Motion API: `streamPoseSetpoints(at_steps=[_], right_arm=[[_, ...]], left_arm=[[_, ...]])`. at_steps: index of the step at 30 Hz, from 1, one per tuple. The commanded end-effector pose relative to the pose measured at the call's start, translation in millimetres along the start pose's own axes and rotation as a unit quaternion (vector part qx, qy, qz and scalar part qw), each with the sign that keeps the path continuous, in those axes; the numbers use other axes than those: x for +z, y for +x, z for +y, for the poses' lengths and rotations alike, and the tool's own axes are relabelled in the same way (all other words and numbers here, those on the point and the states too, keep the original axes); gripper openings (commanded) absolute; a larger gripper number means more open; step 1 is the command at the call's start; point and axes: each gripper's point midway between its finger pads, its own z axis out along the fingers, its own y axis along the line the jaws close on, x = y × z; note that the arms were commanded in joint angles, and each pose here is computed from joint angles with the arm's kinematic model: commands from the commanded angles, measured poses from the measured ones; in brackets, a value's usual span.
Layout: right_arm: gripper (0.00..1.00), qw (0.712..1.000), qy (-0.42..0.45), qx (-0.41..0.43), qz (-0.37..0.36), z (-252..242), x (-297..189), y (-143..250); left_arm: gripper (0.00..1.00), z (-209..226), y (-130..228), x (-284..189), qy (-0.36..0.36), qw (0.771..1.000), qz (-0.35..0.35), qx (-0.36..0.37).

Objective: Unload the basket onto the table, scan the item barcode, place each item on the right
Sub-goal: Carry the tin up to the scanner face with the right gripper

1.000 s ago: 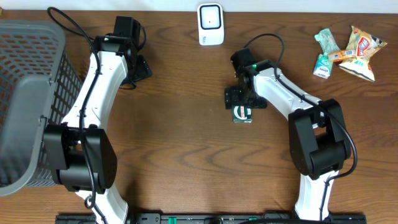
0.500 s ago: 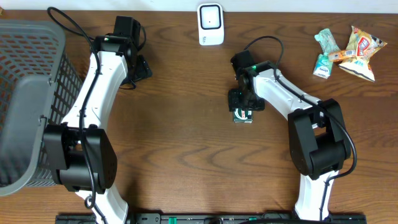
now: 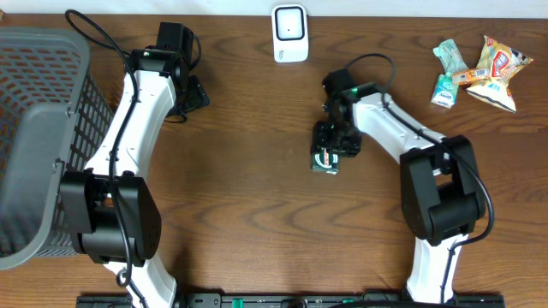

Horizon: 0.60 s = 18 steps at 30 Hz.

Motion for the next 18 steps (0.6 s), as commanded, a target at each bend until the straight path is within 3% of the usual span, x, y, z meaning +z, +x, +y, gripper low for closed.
streamPoseSetpoints(at_steps=[1,6,11,18], right_arm=[[0.56,0.984,-0.141,0.103,0.034,27,-25,-11],[0.55,0.943,-0.206,0.254,0.057,22,-41,-29],[0.55,0.912,-0.278,0.301,0.038,37,-57,-60],[0.57,0.882,-0.394,0.235,-0.105,74,-103,-133]], left_arm=[[0.98,4,3,5,-0.014,1.0,0.004,0.01],[0.98,4,3,5,-0.014,1.0,0.004,0.01],[0.98,4,3,5,-0.014,1.0,0.004,0.01],[0.98,4,3,5,-0.015,1.0,0.004,0.01]])
